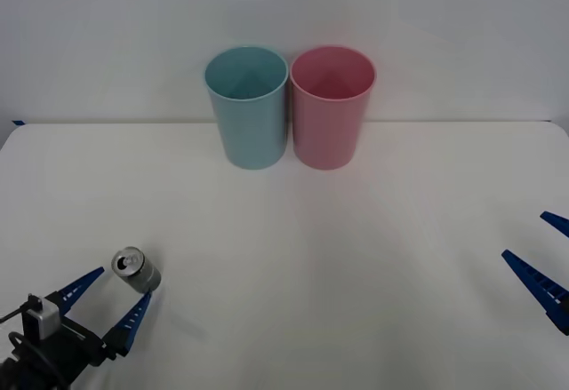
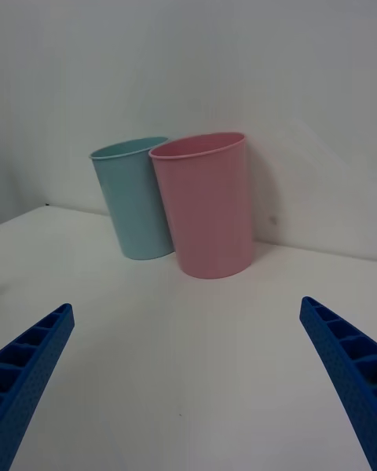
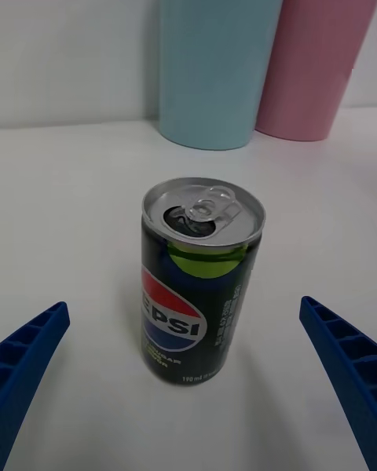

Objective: Grasp the object on the table and drop it into the matching bin: aluminum can to the light blue bin, PET bottle to the pink bin.

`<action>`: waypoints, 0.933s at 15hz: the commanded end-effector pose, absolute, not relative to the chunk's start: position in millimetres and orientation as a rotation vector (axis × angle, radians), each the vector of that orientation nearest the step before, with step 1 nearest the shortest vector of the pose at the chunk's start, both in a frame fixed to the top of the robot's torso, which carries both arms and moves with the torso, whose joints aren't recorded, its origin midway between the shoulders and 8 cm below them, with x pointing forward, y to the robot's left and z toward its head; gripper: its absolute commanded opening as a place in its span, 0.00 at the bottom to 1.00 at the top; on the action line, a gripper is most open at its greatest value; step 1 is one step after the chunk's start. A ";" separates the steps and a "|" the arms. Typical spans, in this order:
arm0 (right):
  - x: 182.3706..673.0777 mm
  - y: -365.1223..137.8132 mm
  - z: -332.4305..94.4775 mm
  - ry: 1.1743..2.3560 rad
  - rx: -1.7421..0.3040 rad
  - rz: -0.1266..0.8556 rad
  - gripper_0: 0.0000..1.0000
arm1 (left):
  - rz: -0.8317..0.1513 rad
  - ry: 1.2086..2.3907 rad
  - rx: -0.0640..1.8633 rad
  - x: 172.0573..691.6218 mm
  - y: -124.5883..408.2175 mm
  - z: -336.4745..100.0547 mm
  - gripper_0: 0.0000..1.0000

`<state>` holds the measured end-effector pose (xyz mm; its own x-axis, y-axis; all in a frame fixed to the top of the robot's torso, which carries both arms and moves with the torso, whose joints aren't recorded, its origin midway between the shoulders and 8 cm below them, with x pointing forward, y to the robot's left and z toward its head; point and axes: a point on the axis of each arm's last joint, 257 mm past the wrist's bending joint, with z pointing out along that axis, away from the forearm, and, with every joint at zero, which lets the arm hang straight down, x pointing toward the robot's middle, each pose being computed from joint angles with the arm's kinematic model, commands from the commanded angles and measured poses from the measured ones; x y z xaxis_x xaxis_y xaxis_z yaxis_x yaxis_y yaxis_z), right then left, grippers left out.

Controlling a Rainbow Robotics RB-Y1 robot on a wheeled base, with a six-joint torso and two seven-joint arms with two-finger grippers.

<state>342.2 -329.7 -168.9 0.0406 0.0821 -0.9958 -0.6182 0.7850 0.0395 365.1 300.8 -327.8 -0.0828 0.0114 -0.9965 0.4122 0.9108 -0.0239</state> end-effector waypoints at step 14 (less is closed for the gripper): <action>342.3 -329.7 -168.9 1.441 -0.465 0.567 1.00 | -0.322 1.613 0.322 409.1 280.4 -330.2 0.91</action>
<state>342.2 -329.7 -168.9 0.0406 0.0821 -0.9958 -0.6182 0.7850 0.0395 409.7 280.2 -329.5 -0.0628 0.0110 -0.9980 0.3953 0.9184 -0.0148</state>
